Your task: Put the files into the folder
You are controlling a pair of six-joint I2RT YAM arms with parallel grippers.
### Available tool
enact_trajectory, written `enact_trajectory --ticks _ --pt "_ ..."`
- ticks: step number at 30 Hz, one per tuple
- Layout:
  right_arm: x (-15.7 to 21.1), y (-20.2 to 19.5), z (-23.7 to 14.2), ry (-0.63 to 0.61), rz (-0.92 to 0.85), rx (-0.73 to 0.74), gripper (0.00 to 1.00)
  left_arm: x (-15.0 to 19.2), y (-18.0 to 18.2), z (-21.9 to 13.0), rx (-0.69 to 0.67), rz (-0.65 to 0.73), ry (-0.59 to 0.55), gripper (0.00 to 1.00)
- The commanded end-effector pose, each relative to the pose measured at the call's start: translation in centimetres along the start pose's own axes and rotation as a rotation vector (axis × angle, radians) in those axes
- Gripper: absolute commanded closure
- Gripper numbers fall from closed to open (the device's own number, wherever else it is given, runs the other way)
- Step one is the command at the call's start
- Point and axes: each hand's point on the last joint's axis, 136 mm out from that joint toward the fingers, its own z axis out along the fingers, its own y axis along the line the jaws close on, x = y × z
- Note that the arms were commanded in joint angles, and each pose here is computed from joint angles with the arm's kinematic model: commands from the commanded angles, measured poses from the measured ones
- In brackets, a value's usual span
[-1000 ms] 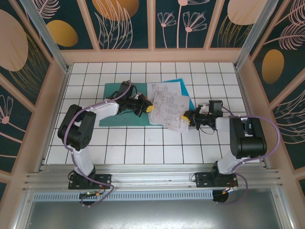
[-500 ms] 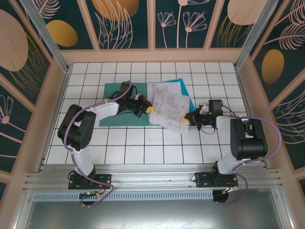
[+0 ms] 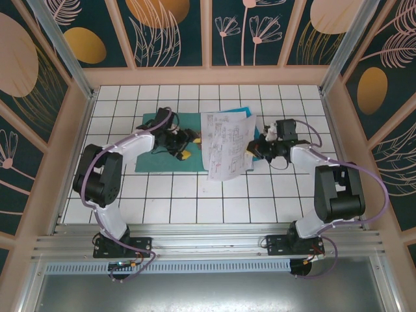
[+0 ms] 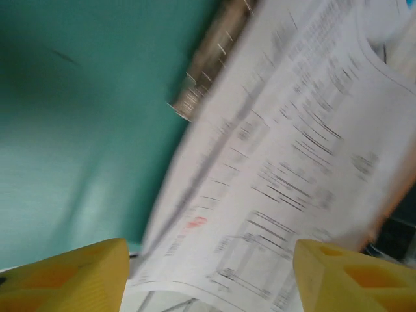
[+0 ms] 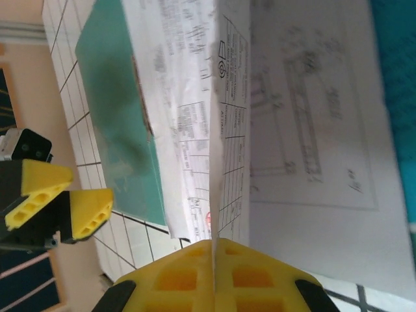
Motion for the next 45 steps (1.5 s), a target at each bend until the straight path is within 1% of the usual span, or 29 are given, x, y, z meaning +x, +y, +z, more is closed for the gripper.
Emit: enact_trajectory --ticks 1,2,4,8,10,11,17,21,26,29,33,39,42,44,45 --pt "-0.7 1.9 -0.8 -0.041 -0.184 0.072 1.0 -3.7 4.1 -4.2 -0.163 -0.006 -0.179 0.26" --pt "-0.8 2.6 -0.8 -0.046 -0.227 0.078 1.0 -4.6 5.4 -4.6 -0.189 -0.029 -0.205 0.24" --pt "-0.8 4.6 -0.7 -0.053 -0.328 0.082 1.0 -6.3 7.0 -6.6 -0.198 -0.066 -0.269 0.22" --pt "-0.4 8.7 -0.8 -0.068 -0.503 0.079 1.0 -8.8 10.0 -8.3 -0.23 -0.131 -0.343 0.19" --pt "-0.3 11.0 -1.1 -0.085 -0.572 0.062 1.0 -10.0 10.8 -8.9 -0.227 -0.149 -0.378 0.1" --pt "-0.2 11.9 -1.2 -0.094 -0.6 0.052 1.0 -10.4 11.0 -9.1 -0.221 -0.155 -0.39 0.09" --pt "0.7 17.9 -2.1 -0.131 -0.712 -0.061 1.0 -12.5 12.2 -9.0 -0.121 -0.215 -0.418 0.05" --pt "0.5 20.2 -1.7 -0.133 -0.707 -0.135 1.0 -12.9 12.7 -8.4 -0.113 -0.226 -0.407 0.04" --pt "-0.8 21.9 0.2 -0.139 -0.674 -0.203 1.0 -12.7 13.6 -8.4 -0.155 -0.222 -0.407 0.04" --pt "-2.0 22.2 1.8 -0.149 -0.657 -0.218 1.0 -12.5 14.2 -8.6 -0.187 -0.219 -0.413 0.04" --pt "-3.8 22.2 3.6 -0.2 -0.654 -0.223 1.0 -12.3 14.7 -9.3 -0.222 -0.21 -0.428 0.04" --pt "-5.4 21.1 6.3 -0.226 -0.677 -0.226 1.0 -12.5 16.0 -10.5 -0.312 -0.18 -0.452 0.03" --pt "-5.5 20.0 7.3 -0.217 -0.679 -0.228 1.0 -12.2 16.9 -10.0 -0.337 -0.169 -0.43 0.02" --pt "-5.5 19.5 7.5 -0.214 -0.675 -0.239 1.0 -12.2 17.0 -9.6 -0.323 -0.166 -0.418 0.01" --pt "-5.5 19.3 7.6 -0.214 -0.673 -0.248 1.0 -11.6 17.9 -9.0 -0.331 -0.18 -0.4 0.01"
